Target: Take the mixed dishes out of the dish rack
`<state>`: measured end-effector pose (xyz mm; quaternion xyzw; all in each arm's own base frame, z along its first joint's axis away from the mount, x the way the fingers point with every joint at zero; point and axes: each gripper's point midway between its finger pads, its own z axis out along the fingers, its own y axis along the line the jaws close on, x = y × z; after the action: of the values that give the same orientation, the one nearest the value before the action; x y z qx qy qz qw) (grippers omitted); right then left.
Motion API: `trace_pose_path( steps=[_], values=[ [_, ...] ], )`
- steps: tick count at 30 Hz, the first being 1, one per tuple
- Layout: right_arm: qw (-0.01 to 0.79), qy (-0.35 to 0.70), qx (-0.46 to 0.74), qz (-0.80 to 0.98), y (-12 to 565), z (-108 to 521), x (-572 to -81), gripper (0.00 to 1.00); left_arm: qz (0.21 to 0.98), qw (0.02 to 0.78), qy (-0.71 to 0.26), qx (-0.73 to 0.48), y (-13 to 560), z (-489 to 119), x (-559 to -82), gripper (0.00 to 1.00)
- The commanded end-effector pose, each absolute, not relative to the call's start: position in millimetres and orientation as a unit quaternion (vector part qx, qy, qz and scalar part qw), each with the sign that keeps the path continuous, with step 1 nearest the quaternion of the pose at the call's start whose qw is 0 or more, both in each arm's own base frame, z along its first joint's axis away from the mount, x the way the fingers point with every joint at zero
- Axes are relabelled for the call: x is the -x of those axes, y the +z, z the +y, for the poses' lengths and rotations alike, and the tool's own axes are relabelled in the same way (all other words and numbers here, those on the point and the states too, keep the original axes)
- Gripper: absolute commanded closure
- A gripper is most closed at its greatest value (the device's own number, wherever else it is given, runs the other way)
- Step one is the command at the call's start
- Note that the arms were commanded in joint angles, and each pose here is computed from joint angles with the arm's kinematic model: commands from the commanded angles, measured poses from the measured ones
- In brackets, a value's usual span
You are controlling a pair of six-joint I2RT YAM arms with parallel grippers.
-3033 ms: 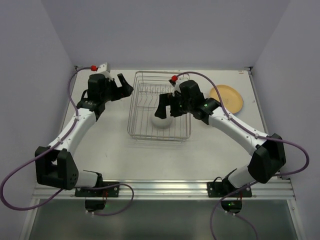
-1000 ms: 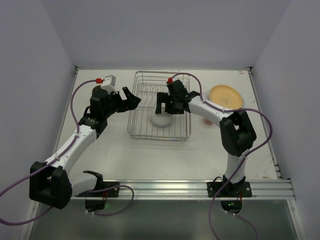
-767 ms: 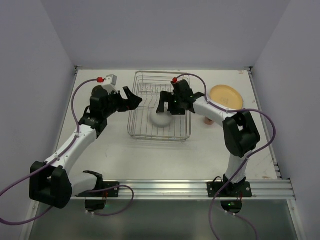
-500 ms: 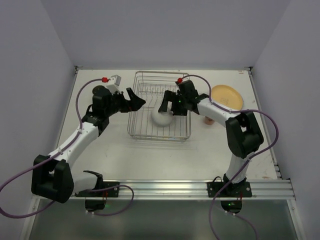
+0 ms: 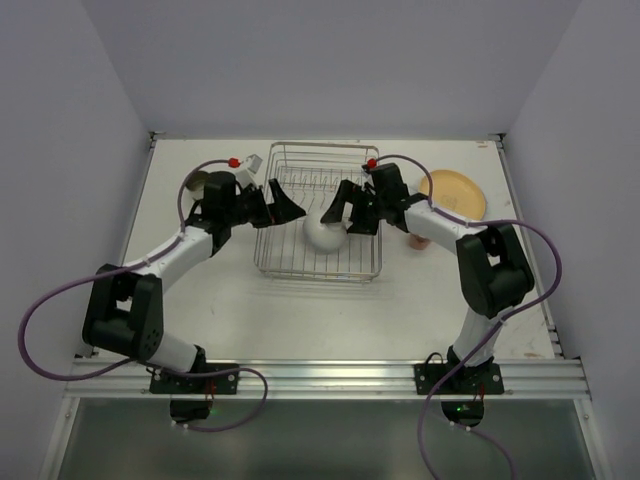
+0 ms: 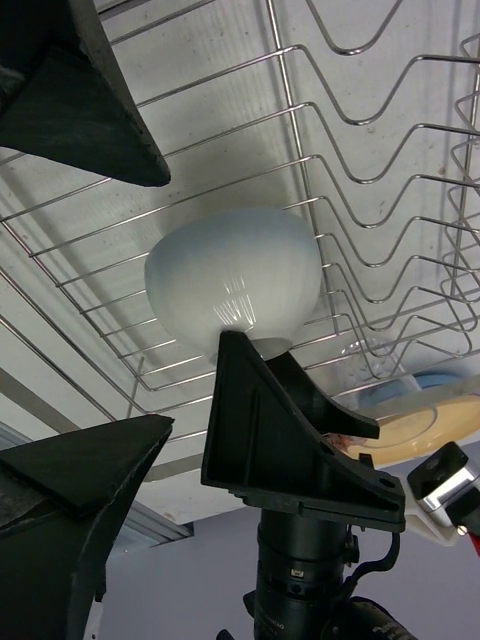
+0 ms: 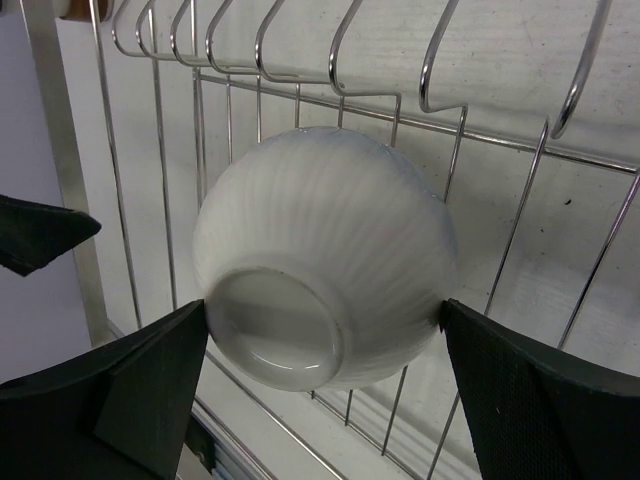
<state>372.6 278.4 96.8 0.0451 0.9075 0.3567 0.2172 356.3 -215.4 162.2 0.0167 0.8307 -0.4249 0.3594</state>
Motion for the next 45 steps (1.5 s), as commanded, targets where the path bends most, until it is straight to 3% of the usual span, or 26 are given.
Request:
trace_pose_path(
  steps=[1, 15, 23, 29, 36, 43, 45],
  values=[
    [0.194, 0.406, -0.046, 0.892, 109, 290, -361, 0.04, 0.817, 0.355, -0.453, -0.034, 183, -224, -362, 0.00],
    [0.192, 0.431, -0.055, 0.880, 113, 287, -366, 0.04, 0.856, 0.262, -0.445, -0.017, 123, -237, -360, 0.00],
    [0.189, 0.439, -0.052, 0.877, 115, 289, -367, 0.05, 0.837, 0.253, -0.485, -0.007, 123, -250, -358, 0.00],
    [0.189, 0.442, -0.051, 0.875, 116, 289, -368, 0.05, 0.809, 0.253, -0.531, -0.005, 135, -261, -354, 0.09],
    [0.190, 0.441, -0.049, 0.876, 117, 289, -368, 0.05, 0.805, 0.249, -0.539, -0.012, 135, -268, -353, 0.10],
    [0.198, 0.435, -0.055, 0.877, 119, 285, -370, 0.05, 0.801, 0.257, -0.540, -0.015, 142, -268, -352, 0.32],
    [0.196, 0.433, -0.058, 0.878, 117, 285, -371, 0.05, 0.798, 0.262, -0.542, -0.017, 145, -268, -351, 0.43]
  ],
)
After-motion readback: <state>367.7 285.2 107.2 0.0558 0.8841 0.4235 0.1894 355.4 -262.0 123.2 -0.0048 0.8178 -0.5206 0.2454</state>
